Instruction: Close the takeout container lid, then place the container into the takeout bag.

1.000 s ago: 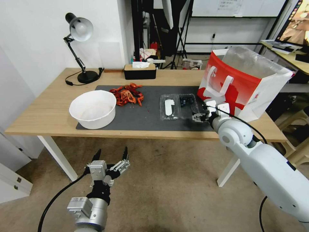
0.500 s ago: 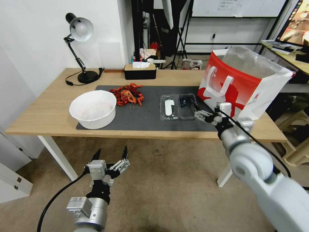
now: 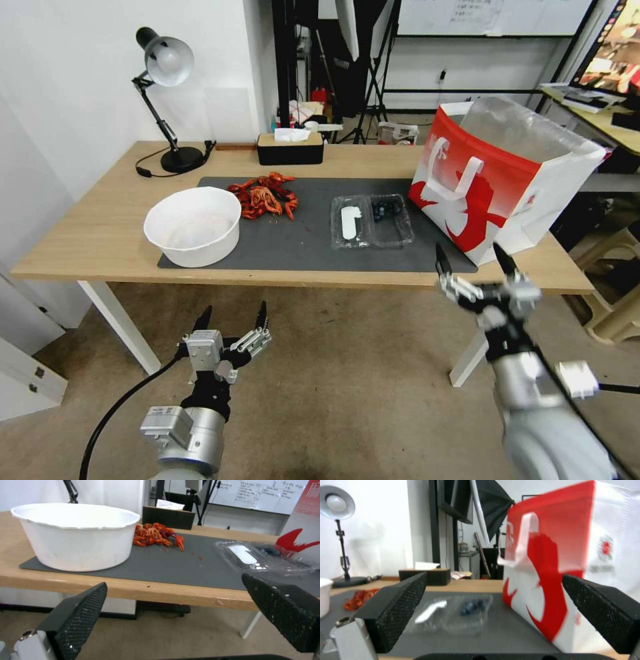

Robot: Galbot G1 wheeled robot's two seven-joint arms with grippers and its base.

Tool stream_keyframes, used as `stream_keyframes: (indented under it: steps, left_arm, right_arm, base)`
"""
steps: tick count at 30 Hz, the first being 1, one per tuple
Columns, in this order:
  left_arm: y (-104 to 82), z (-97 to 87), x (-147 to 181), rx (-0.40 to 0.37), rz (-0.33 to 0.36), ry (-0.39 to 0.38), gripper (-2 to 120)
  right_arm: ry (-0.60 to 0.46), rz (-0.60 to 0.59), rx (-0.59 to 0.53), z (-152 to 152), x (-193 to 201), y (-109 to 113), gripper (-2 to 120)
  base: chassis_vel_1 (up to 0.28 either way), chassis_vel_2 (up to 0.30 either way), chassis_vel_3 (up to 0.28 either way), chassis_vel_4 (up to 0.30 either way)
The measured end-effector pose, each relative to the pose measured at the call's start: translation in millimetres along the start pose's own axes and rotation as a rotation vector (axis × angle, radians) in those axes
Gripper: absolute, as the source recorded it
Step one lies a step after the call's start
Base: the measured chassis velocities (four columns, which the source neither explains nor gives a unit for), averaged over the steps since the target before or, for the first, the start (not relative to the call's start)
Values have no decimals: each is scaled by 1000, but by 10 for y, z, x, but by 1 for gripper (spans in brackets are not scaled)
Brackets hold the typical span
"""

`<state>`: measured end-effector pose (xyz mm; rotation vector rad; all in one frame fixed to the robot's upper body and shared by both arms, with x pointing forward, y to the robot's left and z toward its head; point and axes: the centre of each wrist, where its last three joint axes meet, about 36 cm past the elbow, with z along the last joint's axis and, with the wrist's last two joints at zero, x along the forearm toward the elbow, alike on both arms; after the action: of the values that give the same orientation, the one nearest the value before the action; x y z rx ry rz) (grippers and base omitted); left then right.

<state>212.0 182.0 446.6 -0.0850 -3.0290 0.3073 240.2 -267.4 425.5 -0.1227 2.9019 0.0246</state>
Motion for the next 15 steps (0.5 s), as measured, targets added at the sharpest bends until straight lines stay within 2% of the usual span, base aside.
stream_keyframes:
  steps: [5, 15]
  left_arm:
    - [-4, 7, 1, 2, 0, 0, 100]
    - [-15, -4, 13, 6, -3, -2, 100]
  right_arm:
    - [25, 8, -1, 197, 227, -25, 100]
    - [66, 17, -20, 379, 351, -1, 100]
  base:
    - [0, 0, 0, 0]
    - [0, 0, 0, 0]
